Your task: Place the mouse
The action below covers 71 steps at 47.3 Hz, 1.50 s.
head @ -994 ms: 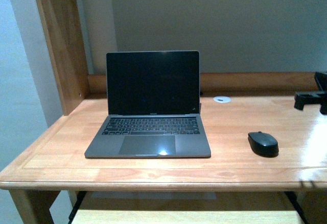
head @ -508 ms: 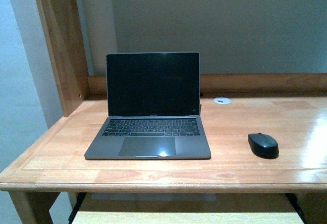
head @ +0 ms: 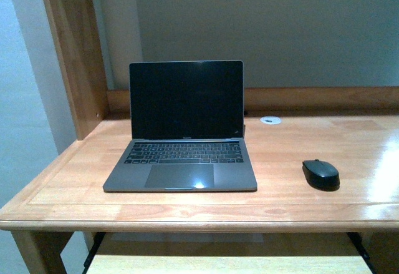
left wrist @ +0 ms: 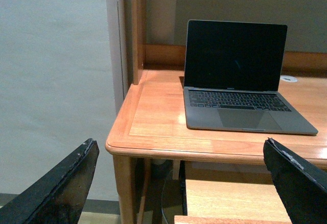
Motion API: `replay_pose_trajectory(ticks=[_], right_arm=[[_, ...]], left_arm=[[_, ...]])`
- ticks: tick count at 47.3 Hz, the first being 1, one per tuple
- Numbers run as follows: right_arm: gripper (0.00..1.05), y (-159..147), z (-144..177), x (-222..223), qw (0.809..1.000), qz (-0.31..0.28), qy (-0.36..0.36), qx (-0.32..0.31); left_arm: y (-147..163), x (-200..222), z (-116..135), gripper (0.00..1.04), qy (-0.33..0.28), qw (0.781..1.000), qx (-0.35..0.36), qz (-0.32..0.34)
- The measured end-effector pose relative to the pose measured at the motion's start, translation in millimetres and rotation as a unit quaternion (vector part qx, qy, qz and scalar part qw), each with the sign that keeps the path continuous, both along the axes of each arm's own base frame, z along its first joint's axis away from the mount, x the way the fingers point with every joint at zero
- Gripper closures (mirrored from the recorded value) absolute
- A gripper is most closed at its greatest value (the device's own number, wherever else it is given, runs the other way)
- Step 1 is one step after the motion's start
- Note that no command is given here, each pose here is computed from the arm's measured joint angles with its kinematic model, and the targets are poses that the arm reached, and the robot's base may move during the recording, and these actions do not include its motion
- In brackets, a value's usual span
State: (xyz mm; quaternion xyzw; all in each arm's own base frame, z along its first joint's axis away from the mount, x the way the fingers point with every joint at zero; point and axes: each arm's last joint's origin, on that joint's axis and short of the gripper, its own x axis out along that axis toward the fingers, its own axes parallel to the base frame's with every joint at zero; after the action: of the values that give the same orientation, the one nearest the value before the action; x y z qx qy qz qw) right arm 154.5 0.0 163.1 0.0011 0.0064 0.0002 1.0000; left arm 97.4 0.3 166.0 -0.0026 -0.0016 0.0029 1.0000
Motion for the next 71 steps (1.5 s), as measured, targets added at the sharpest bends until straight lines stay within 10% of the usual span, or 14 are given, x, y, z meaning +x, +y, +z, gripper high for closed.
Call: replay_pose_trajectory(ticks=[71], right_arm=[[1.03, 0.0, 4.0, -57.2, 1.0, 0.0, -0.005, 0.0]], left_arm=[[0.0, 0.0, 0.0, 0.07, 0.0, 1.0, 0.0, 0.0]])
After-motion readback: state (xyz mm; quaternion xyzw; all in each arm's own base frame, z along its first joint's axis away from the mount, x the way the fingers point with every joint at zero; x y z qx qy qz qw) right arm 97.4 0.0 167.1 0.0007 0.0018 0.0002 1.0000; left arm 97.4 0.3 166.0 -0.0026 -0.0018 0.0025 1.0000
